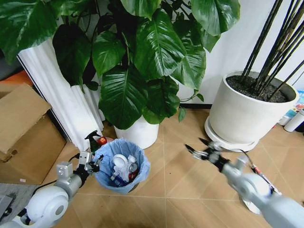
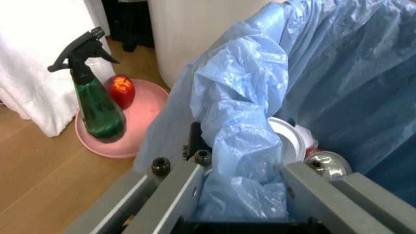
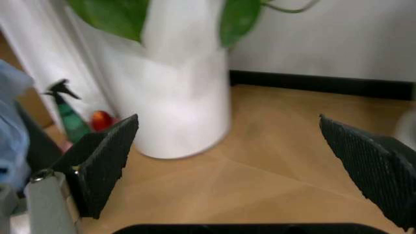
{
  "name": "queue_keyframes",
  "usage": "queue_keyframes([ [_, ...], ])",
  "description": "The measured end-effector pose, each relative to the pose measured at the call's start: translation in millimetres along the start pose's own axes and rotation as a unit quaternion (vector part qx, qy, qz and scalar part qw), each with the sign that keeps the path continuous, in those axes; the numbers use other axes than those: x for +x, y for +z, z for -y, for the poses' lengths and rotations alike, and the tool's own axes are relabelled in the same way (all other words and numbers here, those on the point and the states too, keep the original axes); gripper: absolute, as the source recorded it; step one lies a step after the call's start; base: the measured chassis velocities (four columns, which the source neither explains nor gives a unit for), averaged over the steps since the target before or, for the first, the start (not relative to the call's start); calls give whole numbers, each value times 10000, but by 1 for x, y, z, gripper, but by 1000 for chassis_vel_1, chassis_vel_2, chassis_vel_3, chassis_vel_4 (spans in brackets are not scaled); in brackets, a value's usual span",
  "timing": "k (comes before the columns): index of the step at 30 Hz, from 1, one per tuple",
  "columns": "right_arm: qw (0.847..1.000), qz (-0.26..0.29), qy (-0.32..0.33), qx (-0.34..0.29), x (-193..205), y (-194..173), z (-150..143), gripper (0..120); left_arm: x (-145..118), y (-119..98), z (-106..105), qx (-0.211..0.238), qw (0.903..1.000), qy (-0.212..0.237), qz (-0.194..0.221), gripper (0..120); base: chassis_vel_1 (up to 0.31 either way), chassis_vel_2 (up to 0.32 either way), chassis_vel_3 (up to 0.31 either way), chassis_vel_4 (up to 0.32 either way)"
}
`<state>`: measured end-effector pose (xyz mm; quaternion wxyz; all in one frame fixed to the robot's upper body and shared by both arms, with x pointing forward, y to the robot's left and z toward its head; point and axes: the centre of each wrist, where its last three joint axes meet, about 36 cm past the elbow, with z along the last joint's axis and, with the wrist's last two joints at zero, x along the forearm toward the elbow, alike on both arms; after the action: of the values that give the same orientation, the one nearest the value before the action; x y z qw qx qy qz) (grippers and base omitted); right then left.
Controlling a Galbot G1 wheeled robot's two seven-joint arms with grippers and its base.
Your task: Pick up the trash bin and place the garbage on the floor into it.
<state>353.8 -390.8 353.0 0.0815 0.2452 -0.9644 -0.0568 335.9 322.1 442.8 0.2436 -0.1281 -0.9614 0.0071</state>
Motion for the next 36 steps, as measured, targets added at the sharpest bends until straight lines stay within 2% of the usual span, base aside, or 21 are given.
queue_keyframes([
  [1,10000,0,0,0,0,0,0,100,0,0,0,0,10000,0,0,1,0,0,0,0],
  [5,9980,-168,572,233,52,21,-6,100,2,3,0,80,9999,-90,14,1,0,0,0,0],
  [6,9980,-168,572,233,52,21,-6,100,2,3,0,80,9999,-90,14,1,0,0,0,0],
  [8,9954,-302,819,393,84,44,-17,100,4,7,-1,138,9998,-153,23,1,0,0,0,0],
  [14,9927,-602,969,381,123,81,-32,100,7,10,-2,200,9995,-223,48,1,0,0,0,0],
  [25,9918,-553,1147,92,128,116,-39,100,11,8,-3,232,9994,-247,89,1,0,0,0,0],
  [36,9917,-566,1156,22,128,122,-40,100,14,9,1,267,9994,-213,89,1,0,0,0,0],
])
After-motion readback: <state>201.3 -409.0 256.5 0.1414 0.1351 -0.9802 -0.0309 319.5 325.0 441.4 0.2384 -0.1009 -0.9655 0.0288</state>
